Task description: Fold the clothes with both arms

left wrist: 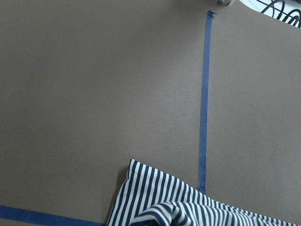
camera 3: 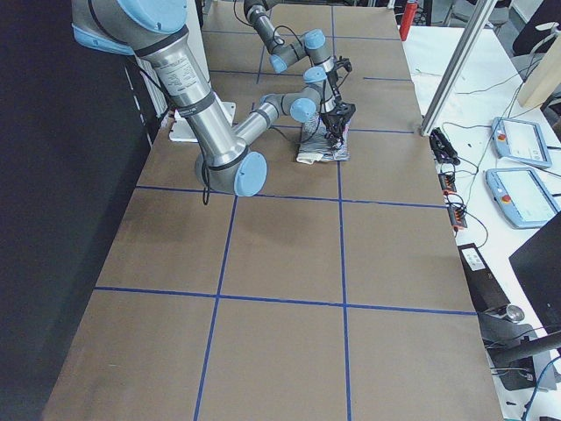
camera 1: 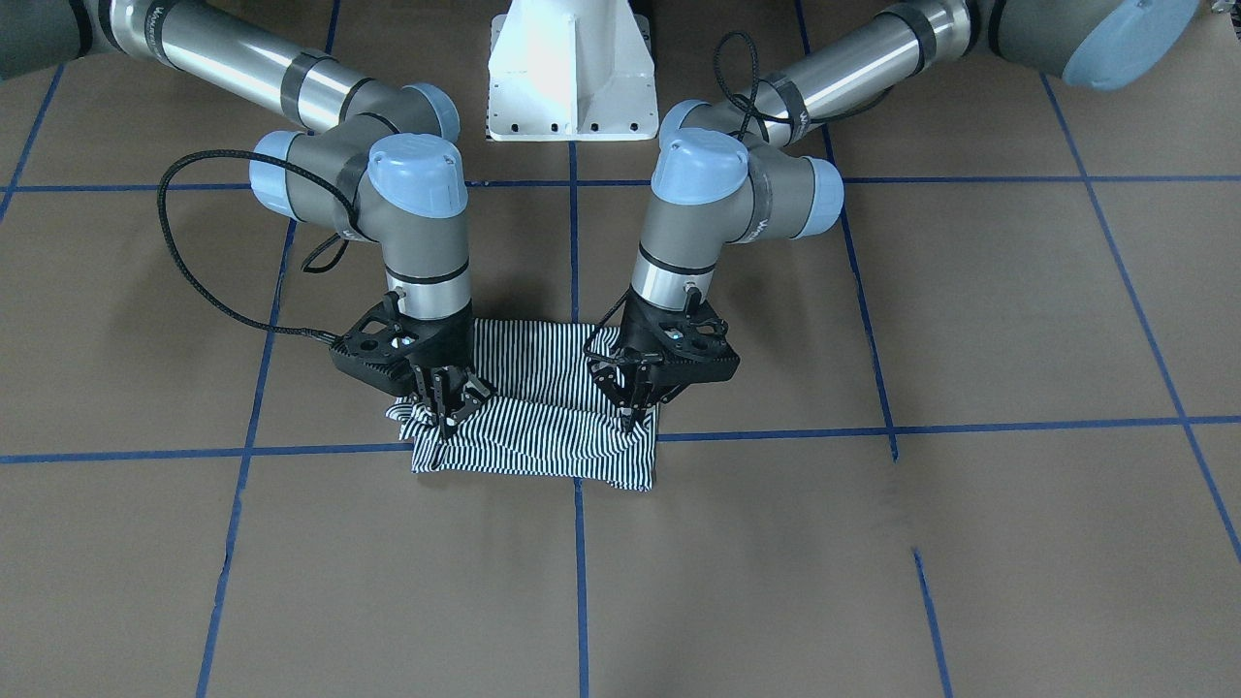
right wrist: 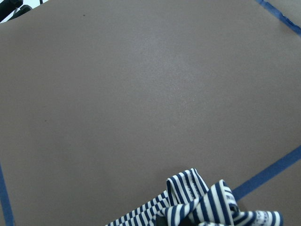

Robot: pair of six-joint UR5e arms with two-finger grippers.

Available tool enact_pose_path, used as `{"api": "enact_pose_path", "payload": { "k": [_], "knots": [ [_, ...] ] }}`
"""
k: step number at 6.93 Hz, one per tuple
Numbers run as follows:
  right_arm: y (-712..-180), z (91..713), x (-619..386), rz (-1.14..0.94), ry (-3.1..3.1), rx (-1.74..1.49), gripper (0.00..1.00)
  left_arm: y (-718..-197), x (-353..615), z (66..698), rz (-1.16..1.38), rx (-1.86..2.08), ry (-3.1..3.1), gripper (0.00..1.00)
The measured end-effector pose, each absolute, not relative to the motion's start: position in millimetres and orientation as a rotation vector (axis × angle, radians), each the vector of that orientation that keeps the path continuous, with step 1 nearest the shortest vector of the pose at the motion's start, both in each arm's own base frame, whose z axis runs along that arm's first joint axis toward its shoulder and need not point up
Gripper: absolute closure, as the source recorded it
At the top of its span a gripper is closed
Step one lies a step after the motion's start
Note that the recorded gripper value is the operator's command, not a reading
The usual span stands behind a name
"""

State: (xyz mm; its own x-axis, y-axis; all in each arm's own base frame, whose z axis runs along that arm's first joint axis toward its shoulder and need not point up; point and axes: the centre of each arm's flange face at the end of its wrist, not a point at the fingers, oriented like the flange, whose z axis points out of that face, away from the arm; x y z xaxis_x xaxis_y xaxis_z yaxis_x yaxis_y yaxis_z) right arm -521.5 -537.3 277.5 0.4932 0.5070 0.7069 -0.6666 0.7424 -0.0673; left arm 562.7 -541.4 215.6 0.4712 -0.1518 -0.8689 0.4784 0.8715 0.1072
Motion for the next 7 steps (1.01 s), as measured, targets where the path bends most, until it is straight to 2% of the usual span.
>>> {"api": "enact_pose_path", "payload": {
  "k": [1,2,5,7],
  "knots": [
    [-538.5,280.4,-522.1,0.718,-0.770,0.227,0.24,-542.0,563.7,218.1,-0.396,0.359,1.009,0.25],
    [-538.9,281.3,-522.5,0.696,-0.764,0.235,0.00,-542.2,563.8,219.9,-0.386,0.365,1.009,0.00],
    [-539.5,258.7,-522.5,0.583,-0.780,0.273,0.00,-557.4,537.0,228.8,-0.237,0.430,1.011,0.00],
    [-536.0,223.7,-528.8,0.509,-0.817,0.288,0.00,-580.8,482.4,269.5,-0.093,0.461,1.028,0.00]
  ]
}}
